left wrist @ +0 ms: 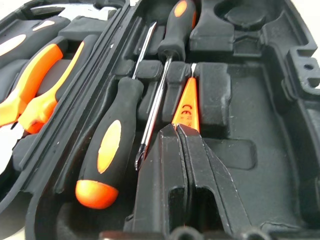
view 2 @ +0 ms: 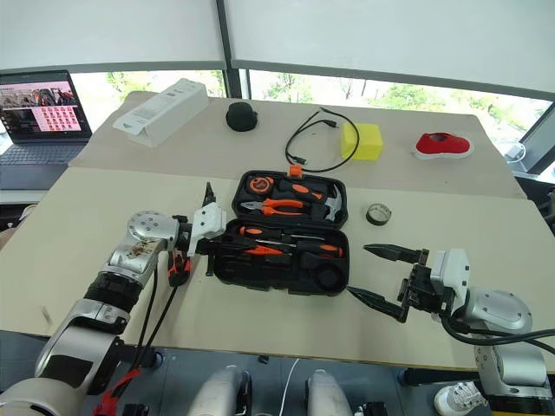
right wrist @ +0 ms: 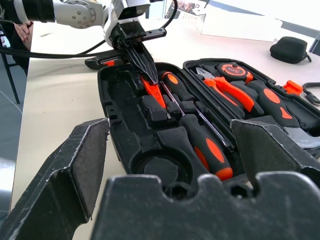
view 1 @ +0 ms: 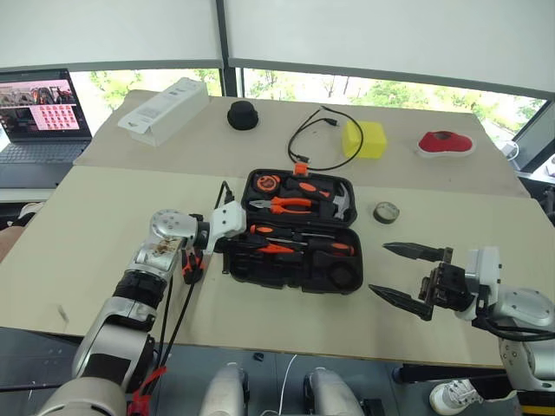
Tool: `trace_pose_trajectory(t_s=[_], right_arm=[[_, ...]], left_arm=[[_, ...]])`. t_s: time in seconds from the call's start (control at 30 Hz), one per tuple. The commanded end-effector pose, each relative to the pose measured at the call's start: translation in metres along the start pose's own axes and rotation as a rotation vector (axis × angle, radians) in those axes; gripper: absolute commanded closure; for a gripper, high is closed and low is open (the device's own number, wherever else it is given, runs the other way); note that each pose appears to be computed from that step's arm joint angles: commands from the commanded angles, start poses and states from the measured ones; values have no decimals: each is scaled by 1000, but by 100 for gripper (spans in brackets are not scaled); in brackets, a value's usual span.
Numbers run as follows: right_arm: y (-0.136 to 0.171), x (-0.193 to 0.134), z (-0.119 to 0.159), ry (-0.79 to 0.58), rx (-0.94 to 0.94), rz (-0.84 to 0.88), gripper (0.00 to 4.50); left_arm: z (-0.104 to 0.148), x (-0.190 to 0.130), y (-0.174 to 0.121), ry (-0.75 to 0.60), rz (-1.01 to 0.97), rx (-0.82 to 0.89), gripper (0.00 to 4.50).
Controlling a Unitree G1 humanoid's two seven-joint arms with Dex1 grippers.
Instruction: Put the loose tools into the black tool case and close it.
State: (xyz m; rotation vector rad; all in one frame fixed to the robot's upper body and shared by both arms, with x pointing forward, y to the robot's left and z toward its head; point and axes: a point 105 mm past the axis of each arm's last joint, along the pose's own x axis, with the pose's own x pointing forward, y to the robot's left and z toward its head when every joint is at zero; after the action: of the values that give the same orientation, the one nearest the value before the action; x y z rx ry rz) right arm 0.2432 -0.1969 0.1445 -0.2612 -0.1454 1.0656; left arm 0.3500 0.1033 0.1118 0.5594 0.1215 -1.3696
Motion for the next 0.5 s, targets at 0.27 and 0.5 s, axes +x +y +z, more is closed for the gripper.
trace_pose_trajectory(t_s=[0.27,0.5], right_arm=[[-2,1,9,-29,-32,-16,0],[-12,-5,12,-74,-105,-62,0]], left_arm=[[-27,3,-9,111,18,-89,443],[24,-67,6,-252,322,-49,298]])
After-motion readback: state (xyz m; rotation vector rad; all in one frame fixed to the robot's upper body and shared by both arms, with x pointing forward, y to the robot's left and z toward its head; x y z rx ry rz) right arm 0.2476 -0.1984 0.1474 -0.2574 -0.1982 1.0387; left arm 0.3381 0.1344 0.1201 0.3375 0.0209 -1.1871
